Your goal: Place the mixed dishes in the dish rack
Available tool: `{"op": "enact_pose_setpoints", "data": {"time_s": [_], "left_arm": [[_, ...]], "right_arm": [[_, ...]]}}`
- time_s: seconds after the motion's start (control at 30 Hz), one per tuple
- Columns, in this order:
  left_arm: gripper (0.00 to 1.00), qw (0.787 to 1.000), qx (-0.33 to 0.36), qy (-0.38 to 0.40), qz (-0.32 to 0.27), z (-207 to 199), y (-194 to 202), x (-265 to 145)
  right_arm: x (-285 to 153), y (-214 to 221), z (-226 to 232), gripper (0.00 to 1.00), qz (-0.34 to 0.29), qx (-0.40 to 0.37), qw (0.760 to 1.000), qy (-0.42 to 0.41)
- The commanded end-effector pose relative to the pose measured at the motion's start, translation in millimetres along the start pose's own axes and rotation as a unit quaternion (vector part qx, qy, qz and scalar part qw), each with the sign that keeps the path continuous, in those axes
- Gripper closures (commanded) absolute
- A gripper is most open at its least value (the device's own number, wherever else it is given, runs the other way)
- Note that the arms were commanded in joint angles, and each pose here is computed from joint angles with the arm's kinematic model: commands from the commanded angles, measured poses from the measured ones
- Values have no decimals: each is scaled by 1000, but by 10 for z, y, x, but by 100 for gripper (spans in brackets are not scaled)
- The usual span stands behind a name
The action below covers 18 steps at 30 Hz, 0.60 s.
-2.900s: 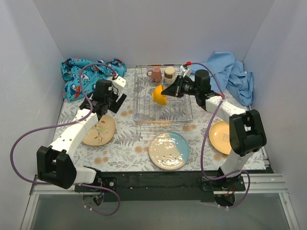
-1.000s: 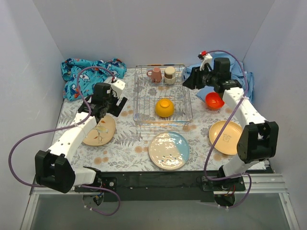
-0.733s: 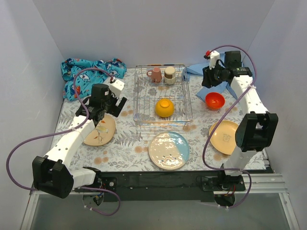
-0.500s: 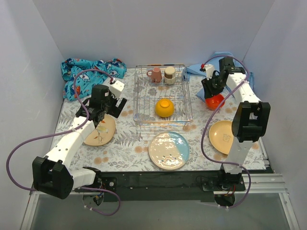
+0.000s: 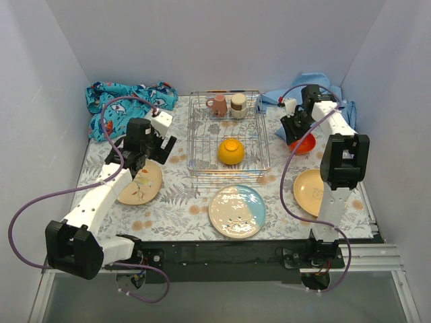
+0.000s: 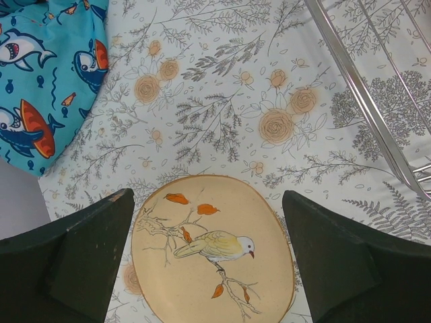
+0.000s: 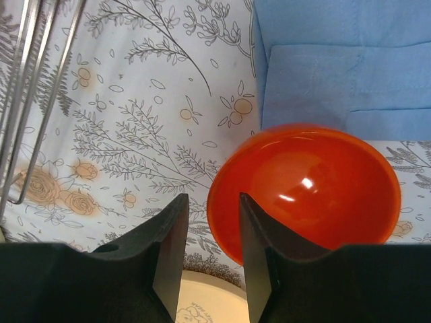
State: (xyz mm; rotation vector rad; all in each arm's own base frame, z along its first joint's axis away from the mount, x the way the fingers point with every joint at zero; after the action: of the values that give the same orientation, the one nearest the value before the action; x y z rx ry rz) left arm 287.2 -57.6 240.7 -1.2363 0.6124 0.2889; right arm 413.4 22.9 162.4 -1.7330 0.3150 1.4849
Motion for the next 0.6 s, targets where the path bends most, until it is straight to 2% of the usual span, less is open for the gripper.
{"op": "enact_pose_setpoints", "data": {"time_s": [0.0, 0.23, 0.33, 0.37, 0.4, 0.43, 0.57], "left_arm": [[7, 999, -18, -10, -34, 88, -179, -78], [7, 999, -27, -16, -34, 148, -204, -81], [8, 999, -28, -14, -34, 150, -201, -76], [8, 999, -27, -13, -33, 146, -193, -74], [8, 999, -28, -13, -33, 145, -193, -74], [7, 999, -28, -13, -33, 149, -192, -70], [8, 999, -28, -8, -31, 137, -178, -61]], "right_arm": [[20, 0, -52, 58, 21, 7, 1000, 11], [55, 47, -101, 64, 42, 2, 999, 27], [-2, 55, -85, 82, 42, 1, 999, 34], [-31, 51, -80, 92, 40, 0, 999, 36], [-61, 60, -69, 96, 41, -8, 998, 37], [-136, 43, -61, 98, 35, -15, 998, 44], [-345, -25, -71, 99, 18, -38, 997, 65]]}}
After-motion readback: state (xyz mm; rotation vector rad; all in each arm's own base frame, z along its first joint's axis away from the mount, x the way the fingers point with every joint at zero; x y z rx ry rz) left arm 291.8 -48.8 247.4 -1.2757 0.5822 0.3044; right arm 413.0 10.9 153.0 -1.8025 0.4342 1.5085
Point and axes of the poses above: each gripper's point midway between its finger pads, its own x axis out along the fingers, its own z axis along the line the jaws close on, y = z × x, the point moved 8 cm from there along -x, back along the fingers, and after that the axes turned 10 degrees about -x, right-handed, at the moved point
